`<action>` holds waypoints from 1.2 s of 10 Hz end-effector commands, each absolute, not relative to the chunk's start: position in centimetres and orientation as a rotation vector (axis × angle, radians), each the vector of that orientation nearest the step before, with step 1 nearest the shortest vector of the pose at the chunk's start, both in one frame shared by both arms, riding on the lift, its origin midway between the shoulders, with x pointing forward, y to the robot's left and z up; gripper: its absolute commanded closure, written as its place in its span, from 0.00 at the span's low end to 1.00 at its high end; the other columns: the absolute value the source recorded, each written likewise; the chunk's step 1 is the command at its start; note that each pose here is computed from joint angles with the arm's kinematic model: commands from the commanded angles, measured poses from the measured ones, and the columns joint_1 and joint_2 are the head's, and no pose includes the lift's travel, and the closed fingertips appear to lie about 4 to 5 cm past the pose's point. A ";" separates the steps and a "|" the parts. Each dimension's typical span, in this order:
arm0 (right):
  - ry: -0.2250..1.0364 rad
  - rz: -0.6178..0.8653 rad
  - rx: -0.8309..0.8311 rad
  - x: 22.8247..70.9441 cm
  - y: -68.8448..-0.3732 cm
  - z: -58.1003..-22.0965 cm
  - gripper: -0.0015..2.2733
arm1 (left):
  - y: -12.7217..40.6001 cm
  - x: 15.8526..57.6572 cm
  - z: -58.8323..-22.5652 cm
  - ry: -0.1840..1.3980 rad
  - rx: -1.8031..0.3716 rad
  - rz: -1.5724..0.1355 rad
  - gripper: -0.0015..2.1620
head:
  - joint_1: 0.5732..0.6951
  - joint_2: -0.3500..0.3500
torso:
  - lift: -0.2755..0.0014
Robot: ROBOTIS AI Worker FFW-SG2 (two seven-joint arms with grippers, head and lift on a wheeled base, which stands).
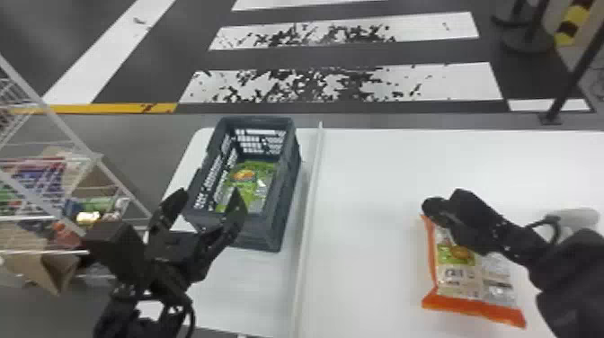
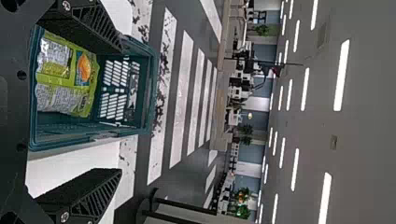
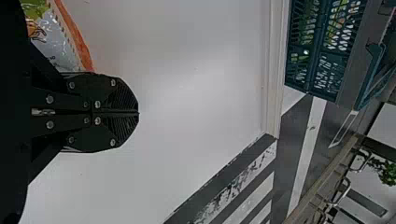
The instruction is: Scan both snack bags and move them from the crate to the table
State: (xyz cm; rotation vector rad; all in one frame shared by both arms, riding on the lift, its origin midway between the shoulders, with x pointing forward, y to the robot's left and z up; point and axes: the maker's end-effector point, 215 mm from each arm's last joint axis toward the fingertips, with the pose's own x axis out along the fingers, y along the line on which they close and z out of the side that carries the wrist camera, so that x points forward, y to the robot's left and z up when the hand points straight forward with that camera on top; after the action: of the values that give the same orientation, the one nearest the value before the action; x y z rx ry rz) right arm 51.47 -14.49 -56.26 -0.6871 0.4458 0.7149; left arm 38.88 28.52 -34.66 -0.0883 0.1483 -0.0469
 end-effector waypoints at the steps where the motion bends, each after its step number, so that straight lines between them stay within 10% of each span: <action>1: 0.437 0.711 -0.686 51.5 -14.5 -56.0 0.99 | 28.5 38.9 -34.6 0.148 -0.090 -0.047 0.04 | 1.00 0.75 | 0.86; 4: 0.354 0.628 -0.624 52.3 -14.8 -49.7 0.97 | 28.7 38.8 -34.7 0.148 -0.088 -0.044 0.04 | 1.00 0.76 | 0.86; 8: 0.409 0.381 -0.427 52.9 -25.6 -44.9 0.02 | 28.8 38.9 -34.2 0.134 -0.090 -0.046 0.04 | 1.00 0.64 | 0.86; 12: 0.500 0.202 -0.365 51.2 -37.0 -47.2 0.01 | 28.8 39.0 -34.2 0.134 -0.091 -0.050 0.04 | 1.00 0.44 | 0.86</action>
State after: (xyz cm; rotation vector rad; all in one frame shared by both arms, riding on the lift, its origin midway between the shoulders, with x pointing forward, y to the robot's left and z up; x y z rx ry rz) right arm 51.67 -35.33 -46.43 -0.3722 0.4835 0.2261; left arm 39.02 28.82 -34.18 -0.0912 0.1333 -0.0490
